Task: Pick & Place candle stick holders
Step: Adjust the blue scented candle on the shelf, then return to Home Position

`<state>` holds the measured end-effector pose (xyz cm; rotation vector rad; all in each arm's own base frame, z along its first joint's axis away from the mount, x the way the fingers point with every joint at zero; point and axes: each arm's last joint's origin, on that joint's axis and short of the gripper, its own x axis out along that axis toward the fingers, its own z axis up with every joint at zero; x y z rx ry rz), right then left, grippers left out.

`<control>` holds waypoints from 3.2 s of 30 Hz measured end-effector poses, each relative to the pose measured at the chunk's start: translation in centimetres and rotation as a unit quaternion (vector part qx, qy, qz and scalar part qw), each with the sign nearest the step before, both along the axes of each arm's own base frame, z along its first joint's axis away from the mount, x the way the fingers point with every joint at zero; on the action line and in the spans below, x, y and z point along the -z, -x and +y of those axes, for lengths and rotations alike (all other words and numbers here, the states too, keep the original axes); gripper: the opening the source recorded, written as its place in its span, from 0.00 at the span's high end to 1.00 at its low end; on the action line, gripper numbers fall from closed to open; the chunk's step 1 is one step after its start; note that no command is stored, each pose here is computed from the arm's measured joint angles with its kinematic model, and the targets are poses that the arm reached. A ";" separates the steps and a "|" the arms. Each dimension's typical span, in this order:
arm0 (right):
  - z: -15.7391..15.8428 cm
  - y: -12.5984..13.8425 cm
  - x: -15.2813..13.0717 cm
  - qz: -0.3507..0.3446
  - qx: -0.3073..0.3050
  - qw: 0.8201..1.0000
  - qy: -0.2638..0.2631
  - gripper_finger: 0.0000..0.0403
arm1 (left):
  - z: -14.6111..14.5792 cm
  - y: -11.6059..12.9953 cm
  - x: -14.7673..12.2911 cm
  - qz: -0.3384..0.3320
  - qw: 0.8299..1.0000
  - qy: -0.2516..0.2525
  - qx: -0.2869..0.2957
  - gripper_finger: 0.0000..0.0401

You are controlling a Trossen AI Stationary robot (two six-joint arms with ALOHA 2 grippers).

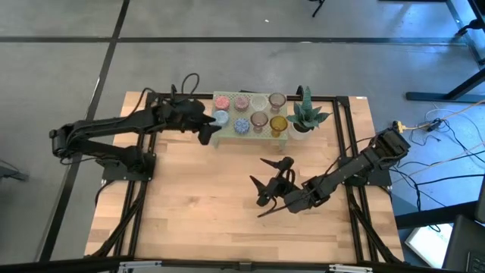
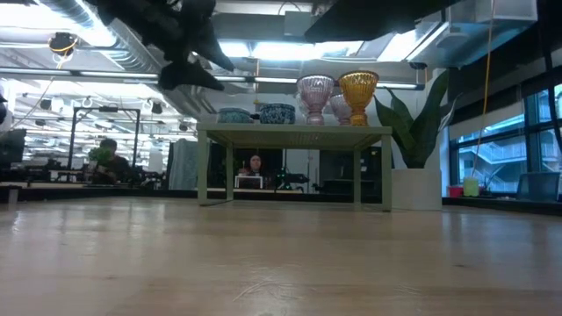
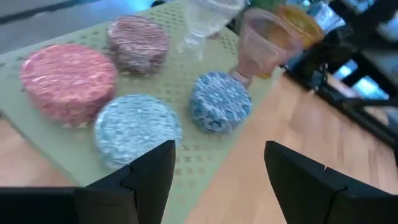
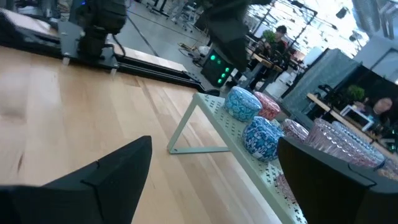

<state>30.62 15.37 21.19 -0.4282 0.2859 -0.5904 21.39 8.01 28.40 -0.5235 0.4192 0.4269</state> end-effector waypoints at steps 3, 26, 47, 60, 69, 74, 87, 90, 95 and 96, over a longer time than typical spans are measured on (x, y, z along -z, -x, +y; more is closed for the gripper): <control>-0.6 -0.3 0.0 -0.011 0.011 1.000 -0.016 0.13 | -0.8 -0.5 0.2 0.012 0.999 -0.026 0.030 0.39; 0.5 0.9 0.3 0.006 0.035 0.999 0.016 0.97 | -7.4 -6.2 3.2 0.028 0.965 -0.166 0.200 0.98; -1.2 3.7 1.5 0.046 0.066 0.995 -0.060 0.97 | -7.1 -11.0 6.0 0.082 0.934 -0.345 0.048 1.00; -1.4 3.5 1.5 0.052 0.063 0.994 -0.069 0.97 | -5.0 -11.4 6.4 0.133 0.933 -0.335 0.015 1.00; -1.4 3.5 1.5 0.053 0.062 0.994 -0.070 0.97 | -4.0 -11.3 6.4 0.134 0.935 -0.328 0.003 1.00; -1.4 3.5 1.5 0.054 0.062 0.994 -0.069 0.96 | -5.1 -11.3 6.0 0.118 0.937 -0.328 0.027 1.00; -2.1 5.0 -2.3 0.096 -0.025 0.992 -0.077 0.99 | -10.0 -4.6 -2.8 0.001 0.935 -0.348 0.070 1.00; -2.8 6.0 -3.9 0.088 -0.015 0.995 -0.053 0.99 | -10.3 -1.8 -4.6 -0.010 0.934 -0.348 0.082 1.00; -4.2 8.4 -6.4 0.106 -0.056 0.990 -0.073 0.99 | -10.1 2.9 -6.2 -0.025 0.938 -0.335 0.091 1.00; -4.6 9.0 -6.8 0.112 -0.067 0.988 -0.087 0.99 | -10.1 3.7 -6.2 -0.028 0.938 -0.332 0.091 1.00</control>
